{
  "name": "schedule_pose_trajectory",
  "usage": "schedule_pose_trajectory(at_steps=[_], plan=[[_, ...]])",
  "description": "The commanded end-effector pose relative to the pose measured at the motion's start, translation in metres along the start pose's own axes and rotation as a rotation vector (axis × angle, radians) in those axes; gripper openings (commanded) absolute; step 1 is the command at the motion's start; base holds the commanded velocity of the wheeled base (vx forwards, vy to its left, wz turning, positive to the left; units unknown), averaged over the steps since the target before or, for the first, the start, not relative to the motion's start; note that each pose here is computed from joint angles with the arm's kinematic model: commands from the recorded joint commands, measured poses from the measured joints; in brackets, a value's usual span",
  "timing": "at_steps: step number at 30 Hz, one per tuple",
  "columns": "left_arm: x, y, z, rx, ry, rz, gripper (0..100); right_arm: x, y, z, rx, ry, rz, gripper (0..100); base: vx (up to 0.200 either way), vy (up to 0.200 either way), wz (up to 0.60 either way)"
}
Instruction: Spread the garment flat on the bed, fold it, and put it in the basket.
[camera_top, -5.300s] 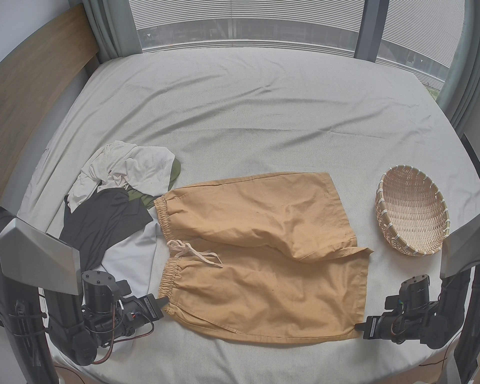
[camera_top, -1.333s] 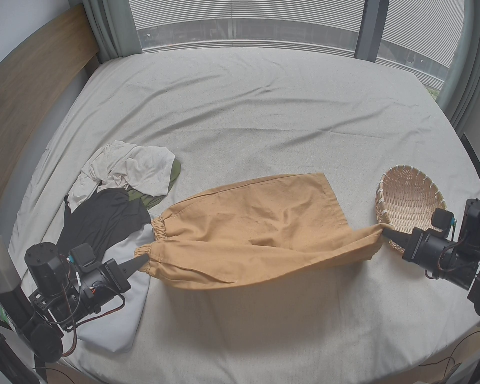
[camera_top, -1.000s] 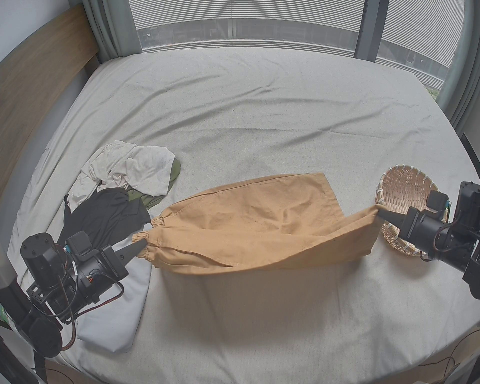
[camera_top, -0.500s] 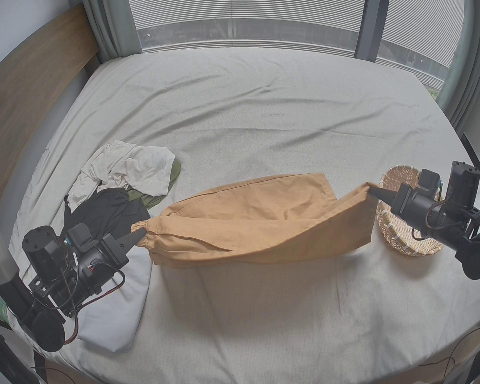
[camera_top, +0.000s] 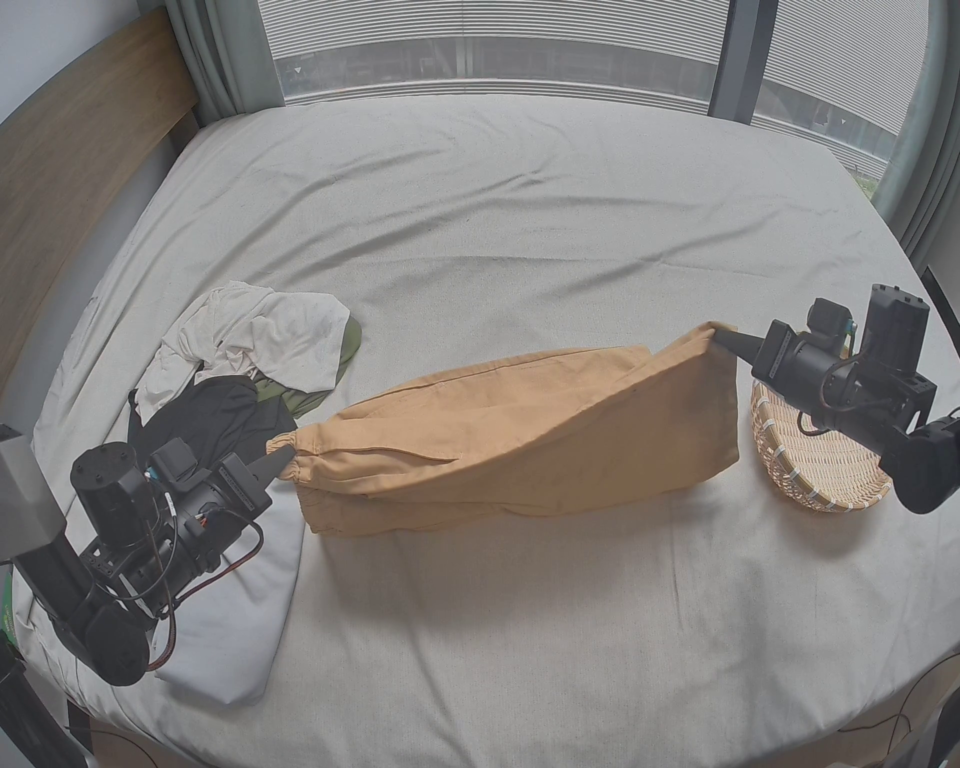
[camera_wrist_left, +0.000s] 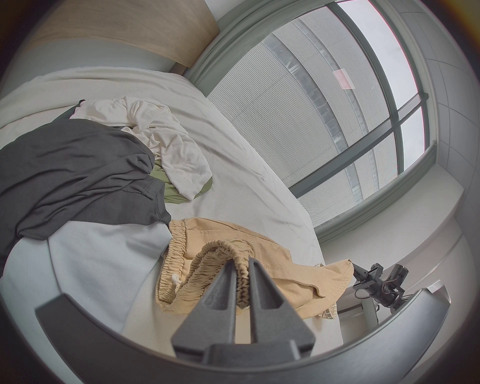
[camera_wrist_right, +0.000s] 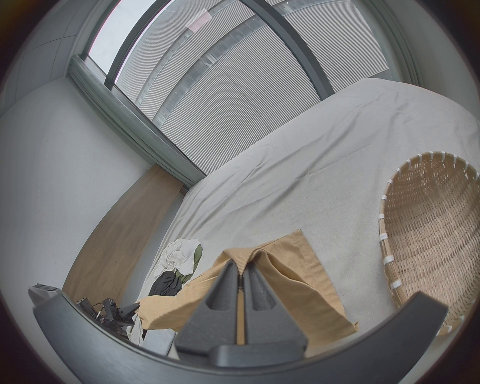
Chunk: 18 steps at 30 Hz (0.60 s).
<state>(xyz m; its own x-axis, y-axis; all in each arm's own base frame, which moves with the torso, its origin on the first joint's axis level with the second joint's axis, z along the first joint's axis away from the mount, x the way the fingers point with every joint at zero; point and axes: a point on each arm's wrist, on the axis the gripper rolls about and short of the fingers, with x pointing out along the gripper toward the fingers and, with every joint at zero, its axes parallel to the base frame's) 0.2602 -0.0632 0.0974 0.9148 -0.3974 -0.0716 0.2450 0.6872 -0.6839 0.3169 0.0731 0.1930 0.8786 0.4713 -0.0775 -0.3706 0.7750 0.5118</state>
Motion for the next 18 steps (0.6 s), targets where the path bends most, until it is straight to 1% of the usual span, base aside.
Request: schedule_pose_trajectory(at_steps=[1,10,14,18], plan=[[0.007,0.004,-0.001,-0.002,0.002,0.008,0,0.021,-0.009,-0.005,0.005,0.018,-0.009,0,0.000,0.000,0.00],[0.014,0.013,-0.005,-0.008,0.009,0.042,0,0.049,-0.021,-0.009,0.004,0.012,-0.006,0,0.000,0.000,0.00],[0.020,0.023,-0.006,-0.014,0.013,0.068,0,0.060,-0.022,-0.005,-0.005,-0.020,0.011,0,0.000,0.000,0.00],[0.025,0.028,-0.005,-0.015,0.007,0.077,0,0.068,-0.026,-0.006,-0.007,-0.028,0.013,0,0.000,0.000,0.00]])
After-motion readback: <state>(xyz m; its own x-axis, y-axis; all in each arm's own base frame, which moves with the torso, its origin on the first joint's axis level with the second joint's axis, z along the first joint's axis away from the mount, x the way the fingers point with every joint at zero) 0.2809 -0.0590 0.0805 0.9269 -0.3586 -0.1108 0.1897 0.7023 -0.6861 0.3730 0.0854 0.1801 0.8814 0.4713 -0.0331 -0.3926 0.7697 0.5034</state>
